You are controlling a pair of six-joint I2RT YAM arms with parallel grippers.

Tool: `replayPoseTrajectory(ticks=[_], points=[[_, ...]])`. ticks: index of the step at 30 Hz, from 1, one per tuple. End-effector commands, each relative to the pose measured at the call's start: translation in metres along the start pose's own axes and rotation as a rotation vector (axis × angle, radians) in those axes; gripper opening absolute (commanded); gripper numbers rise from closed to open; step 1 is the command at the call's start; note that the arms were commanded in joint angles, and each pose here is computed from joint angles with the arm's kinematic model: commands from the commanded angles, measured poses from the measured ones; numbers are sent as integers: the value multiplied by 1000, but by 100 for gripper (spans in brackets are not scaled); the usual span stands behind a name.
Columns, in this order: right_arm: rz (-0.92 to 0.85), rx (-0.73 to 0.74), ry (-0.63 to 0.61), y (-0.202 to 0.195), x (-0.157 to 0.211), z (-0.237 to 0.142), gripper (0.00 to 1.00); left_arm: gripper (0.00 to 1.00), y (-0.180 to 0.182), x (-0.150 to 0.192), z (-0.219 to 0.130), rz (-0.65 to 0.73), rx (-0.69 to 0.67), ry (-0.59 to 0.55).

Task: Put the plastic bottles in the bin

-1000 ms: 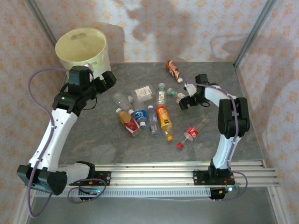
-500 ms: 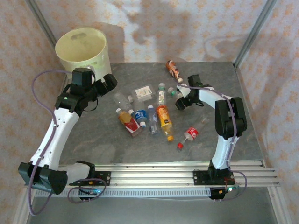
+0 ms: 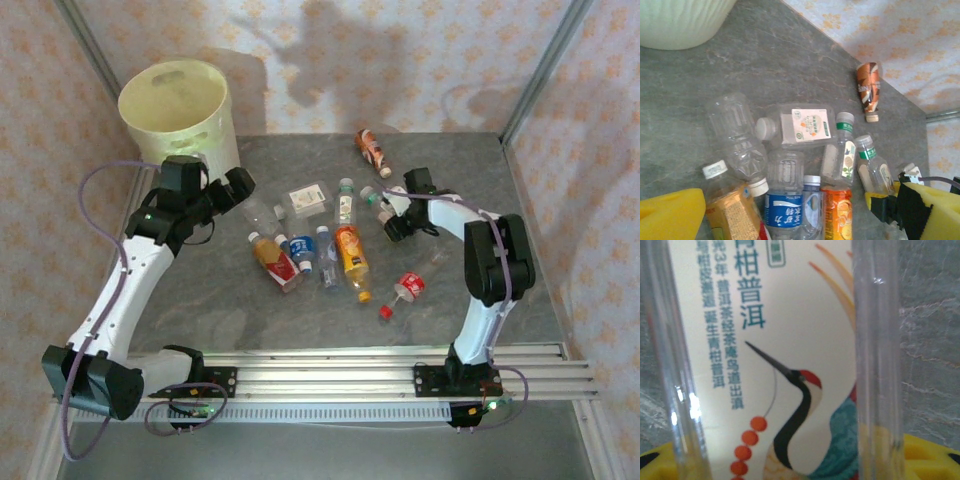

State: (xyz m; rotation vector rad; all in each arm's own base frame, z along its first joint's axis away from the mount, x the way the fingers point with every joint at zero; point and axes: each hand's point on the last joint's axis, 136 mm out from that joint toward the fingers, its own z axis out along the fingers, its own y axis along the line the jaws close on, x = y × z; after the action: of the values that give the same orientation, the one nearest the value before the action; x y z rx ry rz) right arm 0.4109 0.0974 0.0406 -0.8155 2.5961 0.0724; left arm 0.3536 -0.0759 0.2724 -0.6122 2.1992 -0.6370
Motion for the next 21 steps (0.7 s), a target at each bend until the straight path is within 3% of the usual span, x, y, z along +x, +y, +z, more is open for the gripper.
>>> replayPoseTrajectory(ticks=[1, 11, 15, 21], points=[[11, 26, -102, -2, -19, -23, 49, 100, -23, -4, -5, -7, 119, -23], [138, 31, -305, 12, -37, -81, 42, 100, -55, 13, -7, 53, 294, 14], [226, -75, -422, 41, -51, -101, 42, 100, -84, 40, 4, 103, 412, 98], [290, -301, -585, 92, -72, -130, 43, 100, -116, 81, 32, 124, 472, 170]])
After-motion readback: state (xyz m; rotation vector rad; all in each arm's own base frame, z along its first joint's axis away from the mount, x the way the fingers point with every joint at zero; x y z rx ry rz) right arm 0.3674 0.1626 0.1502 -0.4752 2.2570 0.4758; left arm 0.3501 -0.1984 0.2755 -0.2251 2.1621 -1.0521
